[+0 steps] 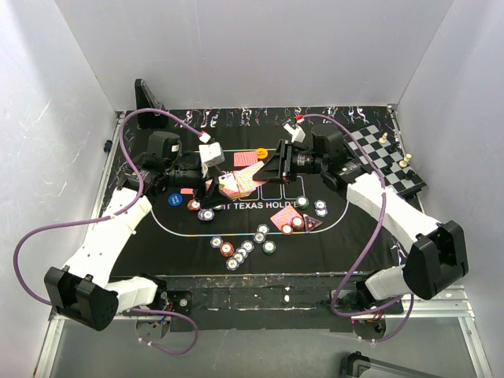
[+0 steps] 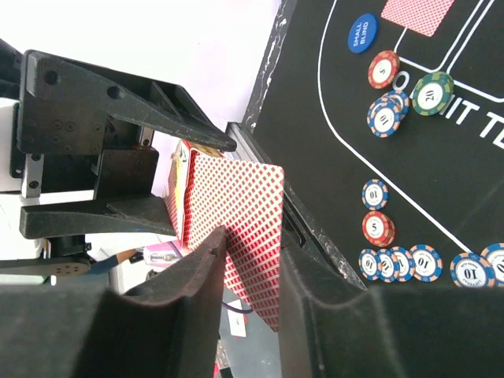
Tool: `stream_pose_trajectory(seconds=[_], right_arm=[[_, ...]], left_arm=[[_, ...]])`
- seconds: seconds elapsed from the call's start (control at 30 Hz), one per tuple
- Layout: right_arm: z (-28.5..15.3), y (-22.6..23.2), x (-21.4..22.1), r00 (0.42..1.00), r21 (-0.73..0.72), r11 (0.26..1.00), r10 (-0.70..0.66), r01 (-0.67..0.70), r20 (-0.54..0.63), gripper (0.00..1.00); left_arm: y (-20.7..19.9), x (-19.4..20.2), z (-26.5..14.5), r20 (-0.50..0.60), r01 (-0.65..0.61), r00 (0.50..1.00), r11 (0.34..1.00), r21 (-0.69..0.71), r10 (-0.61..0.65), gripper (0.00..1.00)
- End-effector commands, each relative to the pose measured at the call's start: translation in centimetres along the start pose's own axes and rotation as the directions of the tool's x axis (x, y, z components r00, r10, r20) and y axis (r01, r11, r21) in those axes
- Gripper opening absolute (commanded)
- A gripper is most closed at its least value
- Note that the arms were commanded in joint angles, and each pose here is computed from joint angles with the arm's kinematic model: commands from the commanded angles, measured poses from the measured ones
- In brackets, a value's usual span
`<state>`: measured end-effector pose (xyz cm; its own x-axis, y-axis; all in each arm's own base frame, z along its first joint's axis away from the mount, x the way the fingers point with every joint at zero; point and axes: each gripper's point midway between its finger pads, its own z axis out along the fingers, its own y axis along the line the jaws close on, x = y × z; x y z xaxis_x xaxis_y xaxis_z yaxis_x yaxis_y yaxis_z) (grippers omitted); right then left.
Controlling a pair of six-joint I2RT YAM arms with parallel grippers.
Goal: Distribute texas hold em gaming equipment
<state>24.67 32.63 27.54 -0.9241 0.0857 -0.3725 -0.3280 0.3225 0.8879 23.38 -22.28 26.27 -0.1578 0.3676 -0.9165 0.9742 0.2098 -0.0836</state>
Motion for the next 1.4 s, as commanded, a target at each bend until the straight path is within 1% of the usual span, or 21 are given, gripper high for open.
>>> stream_pose_trajectory(seconds=[0.0,0.23,0.43,0.53,0.67,0.77,0.87,0.9,1.0,1.1,1.13,1.23,1.37], right_arm=[[-1.4,0.9,-1.7,0.996,0.016,0.999,-0.048,0.047,0.069,0.32],[-2.5,1.7,-2.5,0.994,0.002,0.998,-0.057,0.057,0.093,0.29],[-3.5,3.6,-3.3,0.991,-0.049,0.996,-0.071,0.076,0.109,0.26],[-4.2,5.1,-3.9,0.989,-0.091,0.992,-0.075,0.087,0.129,0.17],[-5.5,5.9,-5.3,0.984,-0.107,0.991,-0.064,0.083,0.168,0.01],[-6.1,5.7,-6.6,0.976,-0.090,0.993,-0.061,0.081,0.209,0.01],[-5.7,4.6,-7.7,0.976,-0.075,0.996,-0.041,0.058,0.212,0.01],[-5.4,4.4,-8.4,0.973,-0.081,0.994,-0.051,0.071,0.226,0.01],[-3.7,2.1,-9.7,0.976,-0.083,0.995,-0.028,0.048,0.217,0.01],[-0.5,-1.1,-10.8,0.985,-0.075,0.997,0.002,0.011,0.173,0.01],[0.9,-2.4,-11.0,0.988,-0.069,0.998,0.022,-0.012,0.150,0.01],[5.9,-3.9,-11.4,0.997,-0.074,0.997,0.034,-0.029,0.064,0.01],[12.9,-4.9,-10.9,0.999,-0.044,0.999,0.009,-0.011,-0.039,0.01]], left_arm=[[-0.6,-2.9,-0.9,0.084,-0.089,0.993,0.996,-0.003,0.089,0.00],[-0.8,-2.7,-1.0,0.083,-0.087,0.993,0.996,-0.003,0.087,0.00],[-1.0,-2.7,-1.0,0.085,-0.086,0.993,0.996,0.000,0.086,0.00],[-1.0,-2.5,-1.0,0.081,-0.082,0.993,0.997,-0.001,0.082,0.00],[-1.2,-2.3,-1.1,0.078,-0.080,0.994,0.997,-0.003,0.080,0.00],[-1.3,-2.1,-1.3,0.068,-0.079,0.995,0.997,-0.005,0.079,0.00],[-1.4,-2.2,-1.6,0.063,-0.087,0.994,0.996,-0.008,0.087,0.00],[-1.5,-2.2,-1.6,0.060,-0.082,0.995,0.997,-0.005,0.082,0.00],[-1.8,-2.4,-1.9,0.062,-0.081,0.995,0.997,-0.003,0.081,0.00],[-2.0,-2.6,-2.1,0.064,-0.082,0.995,0.997,-0.005,0.082,0.00],[-2.0,-2.6,-2.1,0.064,-0.079,0.995,0.997,-0.004,0.079,0.00],[-2.1,-2.7,-2.2,0.064,-0.077,0.995,0.997,-0.006,0.077,0.00],[-2.3,-3.8,-2.6,0.084,-0.073,0.994,0.997,-0.013,0.074,0.00]])
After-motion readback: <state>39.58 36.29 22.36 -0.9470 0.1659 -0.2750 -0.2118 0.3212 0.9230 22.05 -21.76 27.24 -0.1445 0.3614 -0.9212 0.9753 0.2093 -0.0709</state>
